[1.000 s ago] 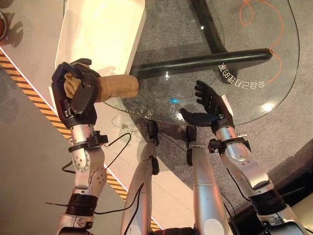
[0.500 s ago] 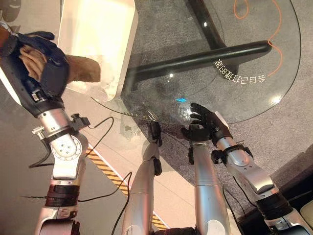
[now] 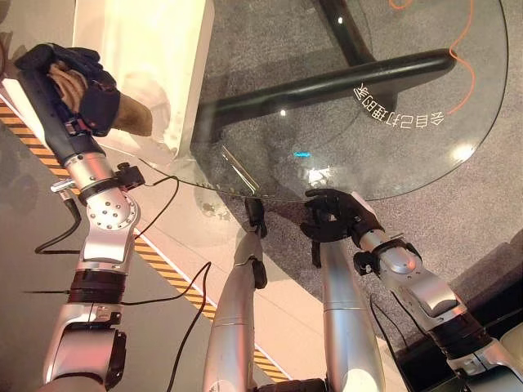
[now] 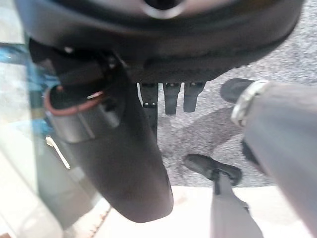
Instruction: Wipe the table with a cloth and put it in the basket.
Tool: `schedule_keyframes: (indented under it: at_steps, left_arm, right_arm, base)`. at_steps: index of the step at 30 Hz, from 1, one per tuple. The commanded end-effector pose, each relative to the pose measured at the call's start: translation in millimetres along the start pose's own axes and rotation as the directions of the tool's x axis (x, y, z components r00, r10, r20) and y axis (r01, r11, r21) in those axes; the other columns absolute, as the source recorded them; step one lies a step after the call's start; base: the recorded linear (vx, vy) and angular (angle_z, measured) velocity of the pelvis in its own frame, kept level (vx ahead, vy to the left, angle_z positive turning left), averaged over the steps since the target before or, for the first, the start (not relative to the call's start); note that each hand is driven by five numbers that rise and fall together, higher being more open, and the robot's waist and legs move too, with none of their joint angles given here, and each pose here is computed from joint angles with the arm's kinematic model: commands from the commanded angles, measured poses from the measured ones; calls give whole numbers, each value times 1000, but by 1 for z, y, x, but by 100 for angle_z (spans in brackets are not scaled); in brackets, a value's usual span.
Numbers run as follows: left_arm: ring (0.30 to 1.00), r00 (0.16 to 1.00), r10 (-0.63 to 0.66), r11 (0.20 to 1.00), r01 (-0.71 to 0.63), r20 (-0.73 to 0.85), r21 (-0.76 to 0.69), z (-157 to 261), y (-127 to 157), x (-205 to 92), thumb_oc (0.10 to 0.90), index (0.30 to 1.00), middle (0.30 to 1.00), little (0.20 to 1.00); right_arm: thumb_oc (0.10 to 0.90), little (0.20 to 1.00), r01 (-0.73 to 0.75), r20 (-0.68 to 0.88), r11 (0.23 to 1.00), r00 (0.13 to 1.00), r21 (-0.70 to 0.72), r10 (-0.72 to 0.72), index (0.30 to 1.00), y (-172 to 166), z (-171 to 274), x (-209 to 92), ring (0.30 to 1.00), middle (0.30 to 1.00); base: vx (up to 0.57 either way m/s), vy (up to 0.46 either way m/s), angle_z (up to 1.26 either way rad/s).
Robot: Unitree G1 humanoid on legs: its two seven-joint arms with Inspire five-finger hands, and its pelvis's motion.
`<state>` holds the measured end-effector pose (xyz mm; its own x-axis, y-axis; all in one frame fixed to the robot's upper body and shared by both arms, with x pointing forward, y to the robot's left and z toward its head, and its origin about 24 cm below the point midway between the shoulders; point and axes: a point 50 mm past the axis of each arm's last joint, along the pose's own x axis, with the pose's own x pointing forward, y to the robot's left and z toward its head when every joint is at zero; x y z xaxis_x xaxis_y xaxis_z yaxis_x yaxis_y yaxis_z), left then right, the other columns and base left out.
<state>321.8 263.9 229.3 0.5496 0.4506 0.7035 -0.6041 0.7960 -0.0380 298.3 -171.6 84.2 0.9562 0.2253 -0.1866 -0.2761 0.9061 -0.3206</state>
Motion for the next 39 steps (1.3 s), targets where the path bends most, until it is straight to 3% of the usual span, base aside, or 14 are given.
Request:
schedule_keyframes:
  at_steps: [1, 13, 25, 26, 27, 28, 39]
  left_arm:
    - [300, 957, 175, 984, -180, 230, 0, 43, 33, 47, 100, 300, 300, 200]
    - [300, 959, 193, 968, -221, 210, 121, 31, 31, 56, 100, 300, 300, 200]
    - [302, 953, 246, 954, -270, 175, 129, 32, 28, 68, 103, 302, 302, 203]
    - [589, 953, 244, 955, -269, 178, 129, 34, 26, 70, 438, 589, 589, 538]
    - [796, 953, 242, 955, -267, 180, 128, 34, 25, 70, 679, 796, 796, 779]
    - [900, 952, 242, 955, -268, 184, 130, 36, 24, 71, 800, 900, 900, 900]
    - [900, 952, 246, 954, -271, 180, 131, 37, 18, 71, 800, 900, 900, 900]
  right_arm:
    - [800, 900, -8, 24, 1000, 1000, 9, 8, 900, -2, 5, 3, 900, 900]
    - [800, 900, 5, 3, 1000, 1000, 27, -5, 900, -12, 2, 7, 900, 900]
    - [800, 900, 5, 8, 999, 1000, 40, -6, 900, -15, 12, 12, 900, 900]
    - [800, 900, 7, 10, 999, 1000, 40, -7, 900, -16, 13, 13, 900, 900]
    - [800, 900, 8, 11, 999, 1000, 40, -8, 900, -16, 13, 13, 900, 900]
    - [800, 900, 10, 12, 999, 1000, 43, -11, 900, -16, 13, 14, 900, 900]
    - [800, 900, 23, 4, 999, 1000, 41, -23, 900, -16, 14, 16, 900, 900]
  base:
    - [25, 32, 4]
    - [11, 21, 0]
    - [9, 17, -1]
    - [0, 0, 0]
    - [0, 0, 0]
    - [0, 0, 0]
    - [0, 0, 0]
